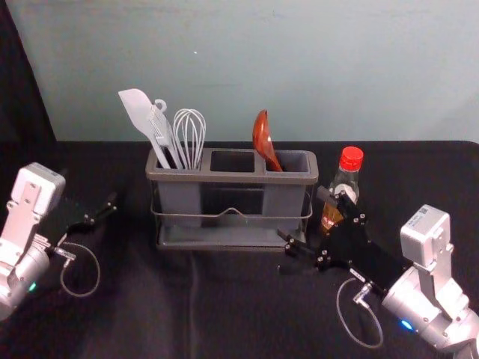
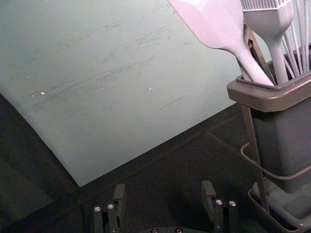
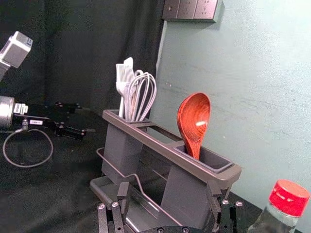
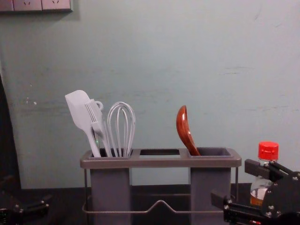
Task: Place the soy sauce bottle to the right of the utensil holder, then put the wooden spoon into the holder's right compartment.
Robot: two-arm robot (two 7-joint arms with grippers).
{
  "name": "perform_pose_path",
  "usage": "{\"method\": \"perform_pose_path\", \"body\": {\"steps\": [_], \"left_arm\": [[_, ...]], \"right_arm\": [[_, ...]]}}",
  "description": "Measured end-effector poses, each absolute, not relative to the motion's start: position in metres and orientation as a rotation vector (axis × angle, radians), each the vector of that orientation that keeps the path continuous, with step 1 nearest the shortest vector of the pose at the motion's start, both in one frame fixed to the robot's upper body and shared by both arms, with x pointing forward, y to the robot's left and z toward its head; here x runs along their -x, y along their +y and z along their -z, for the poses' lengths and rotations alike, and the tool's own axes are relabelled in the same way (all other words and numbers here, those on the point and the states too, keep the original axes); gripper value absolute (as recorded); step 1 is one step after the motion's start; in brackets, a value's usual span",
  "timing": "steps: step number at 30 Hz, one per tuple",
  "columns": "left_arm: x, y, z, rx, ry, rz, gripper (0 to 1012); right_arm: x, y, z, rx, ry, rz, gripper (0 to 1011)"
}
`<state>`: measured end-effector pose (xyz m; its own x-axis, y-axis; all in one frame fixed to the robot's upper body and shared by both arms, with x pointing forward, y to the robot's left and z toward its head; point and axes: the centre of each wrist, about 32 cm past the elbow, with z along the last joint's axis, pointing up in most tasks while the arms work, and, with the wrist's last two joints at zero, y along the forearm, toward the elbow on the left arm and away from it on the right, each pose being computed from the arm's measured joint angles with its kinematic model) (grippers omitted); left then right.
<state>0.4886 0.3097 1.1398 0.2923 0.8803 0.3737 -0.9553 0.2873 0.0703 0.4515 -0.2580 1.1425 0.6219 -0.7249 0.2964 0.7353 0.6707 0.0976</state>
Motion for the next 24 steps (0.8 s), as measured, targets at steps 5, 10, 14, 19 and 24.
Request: {"method": "perform_pose_path", "body": {"steps": [5,10,14,19,24], "left_arm": [[-0.4886,0.3097,-1.1398,-0.304,-0.285,-1.248,1012],[-0.4886,0.3097,-1.1398,-0.305,-0.285,-1.248,1011],[-0.4886,0.3097,-1.1398,-0.304,-0.285,-1.248,1012],[-0.4886,0.3097,-1.1398,-0.304,-0.285,-1.248,1012],[-0.4886,0.3097,-1.1398,-0.304,-0.285,-1.248,1011]], "right_arm": [[-0.4515,-0.2580,-1.1425,0.034,-0.325,0.839,1003],[-0.4515,-0.2580,-1.1425,0.034,-0.325,0.839,1002],[-0.4515,-0.2580,-1.1425,0.034,-0.325,0.839,1002],[-0.4515,-0.2580,-1.1425,0.034,-0.325,0.839,1003],[-0.4515,-0.2580,-1.1425,0.034,-0.325,0.839,1002]]}}
